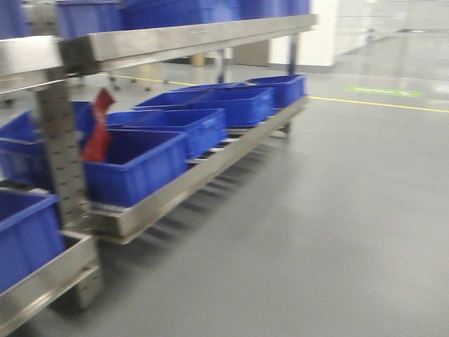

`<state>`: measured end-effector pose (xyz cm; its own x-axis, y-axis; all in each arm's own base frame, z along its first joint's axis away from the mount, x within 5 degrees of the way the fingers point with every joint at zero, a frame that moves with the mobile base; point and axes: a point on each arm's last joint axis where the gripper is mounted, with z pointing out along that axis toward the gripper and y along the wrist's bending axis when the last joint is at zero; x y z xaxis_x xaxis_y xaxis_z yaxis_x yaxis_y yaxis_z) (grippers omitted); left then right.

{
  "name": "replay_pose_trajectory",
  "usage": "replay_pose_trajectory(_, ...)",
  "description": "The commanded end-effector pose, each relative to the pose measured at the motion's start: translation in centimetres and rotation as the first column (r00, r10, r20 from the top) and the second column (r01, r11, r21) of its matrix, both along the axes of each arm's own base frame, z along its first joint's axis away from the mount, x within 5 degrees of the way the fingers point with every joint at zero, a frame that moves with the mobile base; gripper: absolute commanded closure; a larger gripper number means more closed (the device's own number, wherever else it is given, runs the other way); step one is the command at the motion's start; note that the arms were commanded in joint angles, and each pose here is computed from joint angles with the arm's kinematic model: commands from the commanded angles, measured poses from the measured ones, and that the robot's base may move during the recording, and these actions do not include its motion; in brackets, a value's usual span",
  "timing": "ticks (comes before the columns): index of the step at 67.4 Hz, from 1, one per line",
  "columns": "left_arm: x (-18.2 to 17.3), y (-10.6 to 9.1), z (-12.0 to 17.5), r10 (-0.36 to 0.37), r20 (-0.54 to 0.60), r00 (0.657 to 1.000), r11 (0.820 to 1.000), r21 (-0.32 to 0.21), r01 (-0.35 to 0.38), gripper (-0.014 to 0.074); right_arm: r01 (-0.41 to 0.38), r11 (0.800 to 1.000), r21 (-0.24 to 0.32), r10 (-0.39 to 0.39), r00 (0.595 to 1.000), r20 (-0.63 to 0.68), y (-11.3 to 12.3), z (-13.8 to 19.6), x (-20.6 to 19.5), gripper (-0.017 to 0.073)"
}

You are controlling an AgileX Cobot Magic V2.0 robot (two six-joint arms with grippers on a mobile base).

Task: Move two blue bins to right shelf middle
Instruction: 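Drive the base along the aisle to the next shelf carrying the bin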

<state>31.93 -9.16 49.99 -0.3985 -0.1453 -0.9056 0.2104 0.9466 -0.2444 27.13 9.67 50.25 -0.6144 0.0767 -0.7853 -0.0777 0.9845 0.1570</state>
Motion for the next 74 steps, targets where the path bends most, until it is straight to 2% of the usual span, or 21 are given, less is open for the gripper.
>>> replay_pose_trajectory(1,-0.62,-0.56,2.81,-0.008,0.18,0.984,0.986,-0.164,0.038,0.0704,-0.065,0.996,0.068,0.059,0.995,0.087,0.76,1.14,-0.25,0.0713)
replay_pose_trajectory(74,-0.62,-0.56,2.81,-0.008,0.18,0.984,0.986,-0.164,0.038,0.0704,-0.066,0.995,0.07,0.06,0.994,0.086,0.77,1.14,-0.26,0.0713)
